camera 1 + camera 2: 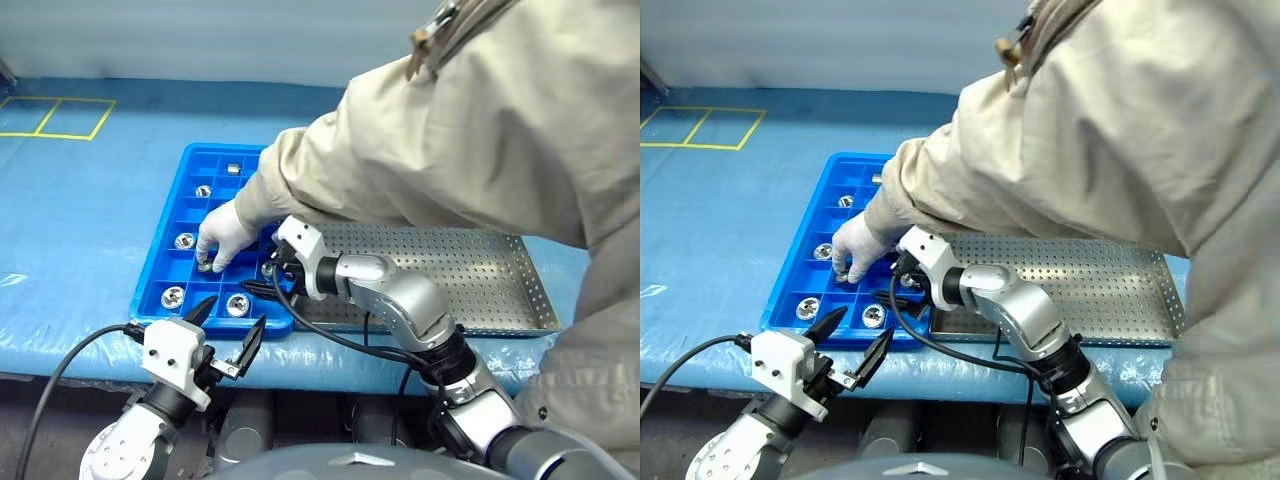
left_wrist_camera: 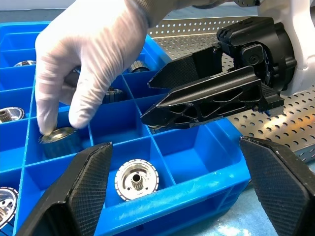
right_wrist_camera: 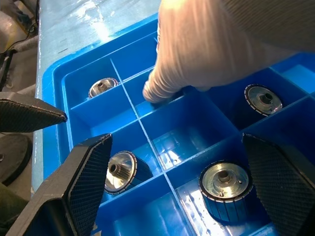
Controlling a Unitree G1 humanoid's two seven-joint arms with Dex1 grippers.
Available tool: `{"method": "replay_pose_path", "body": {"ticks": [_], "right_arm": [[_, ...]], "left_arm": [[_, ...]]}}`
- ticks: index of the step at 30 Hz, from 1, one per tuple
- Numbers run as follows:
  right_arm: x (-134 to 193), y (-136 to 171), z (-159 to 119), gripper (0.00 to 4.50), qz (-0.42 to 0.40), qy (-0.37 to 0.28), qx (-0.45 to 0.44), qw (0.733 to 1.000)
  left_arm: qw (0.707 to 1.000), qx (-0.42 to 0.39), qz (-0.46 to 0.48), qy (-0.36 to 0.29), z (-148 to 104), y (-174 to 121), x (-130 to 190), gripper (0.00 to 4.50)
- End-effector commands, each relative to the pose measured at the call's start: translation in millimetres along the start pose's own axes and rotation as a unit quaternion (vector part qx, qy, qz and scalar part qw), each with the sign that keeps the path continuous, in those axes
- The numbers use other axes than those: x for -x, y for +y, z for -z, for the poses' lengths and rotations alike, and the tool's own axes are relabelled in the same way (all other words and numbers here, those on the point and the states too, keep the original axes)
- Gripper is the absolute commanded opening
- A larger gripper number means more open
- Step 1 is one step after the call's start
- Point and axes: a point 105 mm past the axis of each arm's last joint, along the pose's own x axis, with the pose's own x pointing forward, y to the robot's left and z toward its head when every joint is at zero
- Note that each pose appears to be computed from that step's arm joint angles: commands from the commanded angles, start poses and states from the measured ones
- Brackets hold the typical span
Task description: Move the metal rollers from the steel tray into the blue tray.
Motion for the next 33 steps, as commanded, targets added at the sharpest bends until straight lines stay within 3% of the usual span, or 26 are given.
{"method": "replay_pose_path", "body": {"ticks": [1,33], "right_arm": [[2.6,5.1,-12.0,4.44,-0.007,-0.023,0.011,1.000],[4.8,4.4,-12.0,4.44,-0.001,-0.022,0.011,1.000]], "left_arm": [[1.000,-0.001,0.010,-0.012,-6.5,-4.3,0.7,4.50],[1.000,-0.002,0.026,-0.011,-7.5,-3.8,-3.2,4.50]]}}
